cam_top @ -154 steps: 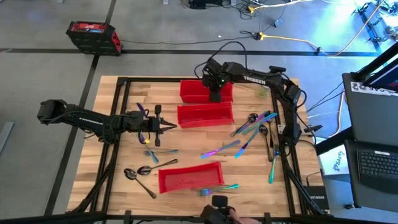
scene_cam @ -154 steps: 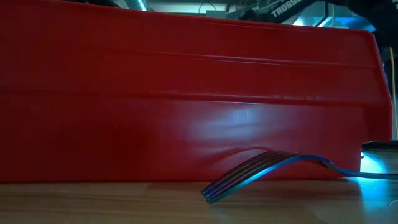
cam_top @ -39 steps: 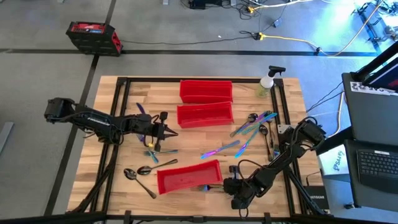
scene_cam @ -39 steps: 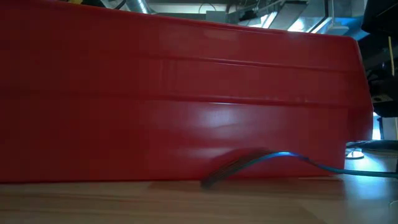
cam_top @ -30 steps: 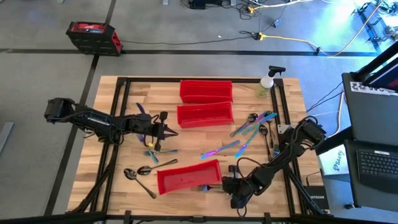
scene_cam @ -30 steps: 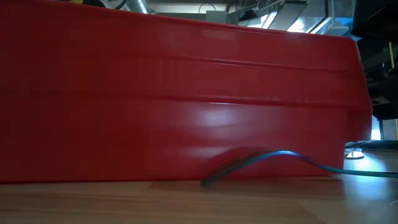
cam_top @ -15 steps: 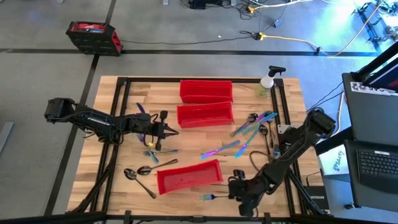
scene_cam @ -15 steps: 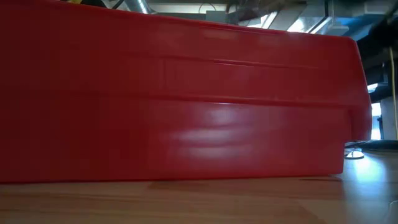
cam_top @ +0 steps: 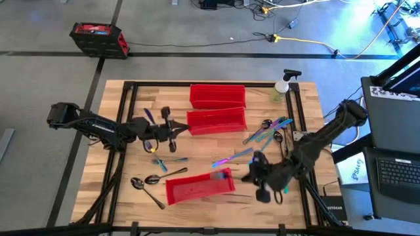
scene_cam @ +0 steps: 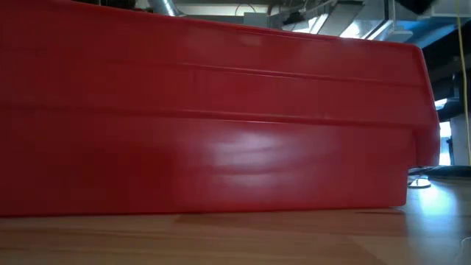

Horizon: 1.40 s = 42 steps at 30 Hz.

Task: Sort silverware
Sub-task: Put the purple fork into the top red bin

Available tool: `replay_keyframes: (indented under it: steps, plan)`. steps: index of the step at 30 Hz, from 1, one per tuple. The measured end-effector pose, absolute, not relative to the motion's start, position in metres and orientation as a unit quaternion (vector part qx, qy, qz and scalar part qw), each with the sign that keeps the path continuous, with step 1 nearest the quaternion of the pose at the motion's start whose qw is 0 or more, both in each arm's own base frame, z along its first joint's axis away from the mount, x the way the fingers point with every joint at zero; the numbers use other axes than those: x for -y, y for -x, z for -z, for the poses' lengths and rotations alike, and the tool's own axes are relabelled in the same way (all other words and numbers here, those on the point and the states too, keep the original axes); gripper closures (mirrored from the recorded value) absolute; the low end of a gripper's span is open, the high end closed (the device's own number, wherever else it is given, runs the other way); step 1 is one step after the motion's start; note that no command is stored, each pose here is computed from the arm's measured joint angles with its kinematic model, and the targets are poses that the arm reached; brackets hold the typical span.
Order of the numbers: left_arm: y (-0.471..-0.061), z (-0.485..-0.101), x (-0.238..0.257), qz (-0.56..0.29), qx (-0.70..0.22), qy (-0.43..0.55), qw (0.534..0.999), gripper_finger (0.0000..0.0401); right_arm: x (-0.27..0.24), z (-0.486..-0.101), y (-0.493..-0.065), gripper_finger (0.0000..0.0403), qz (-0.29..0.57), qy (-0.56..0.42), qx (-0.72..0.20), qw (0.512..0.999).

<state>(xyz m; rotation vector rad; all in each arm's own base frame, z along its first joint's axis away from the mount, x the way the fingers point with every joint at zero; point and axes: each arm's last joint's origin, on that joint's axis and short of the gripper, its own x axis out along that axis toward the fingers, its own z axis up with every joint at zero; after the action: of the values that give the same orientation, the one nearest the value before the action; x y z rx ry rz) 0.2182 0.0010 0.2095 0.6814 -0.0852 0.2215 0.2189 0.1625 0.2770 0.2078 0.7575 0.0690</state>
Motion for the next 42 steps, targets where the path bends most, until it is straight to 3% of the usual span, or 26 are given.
replay_keyframes:
  steps: [3,8,15,20,25,42]
  plan:
    - [-0.224,-0.218,0.000,-0.094,0.047,-0.382,0.918,0.0380,-0.144,-0.287,-0.225,0.0397,-0.025,-0.084,-0.344,0.935]
    - [-0.236,-0.231,0.005,-0.059,0.032,-0.481,0.874,0.0318,-0.115,-0.295,-0.238,0.0397,-0.017,-0.079,-0.328,0.941]
    - [-0.242,-0.244,0.005,-0.071,0.035,-0.551,0.831,0.0222,-0.084,-0.298,-0.254,0.0397,-0.023,-0.066,-0.315,0.947]
    - [-0.242,-0.240,0.004,-0.067,0.016,-0.581,0.811,0.0179,-0.067,-0.304,-0.264,0.0397,-0.028,-0.063,-0.282,0.957]
    - [-0.242,-0.242,0.007,-0.072,0.022,-0.601,0.796,0.0163,-0.052,-0.304,-0.268,0.0397,-0.010,-0.064,-0.283,0.957]
    - [-0.243,-0.248,0.009,-0.091,0.045,-0.599,0.794,0.0162,-0.020,-0.303,-0.272,0.0398,-0.017,-0.087,-0.289,0.953]
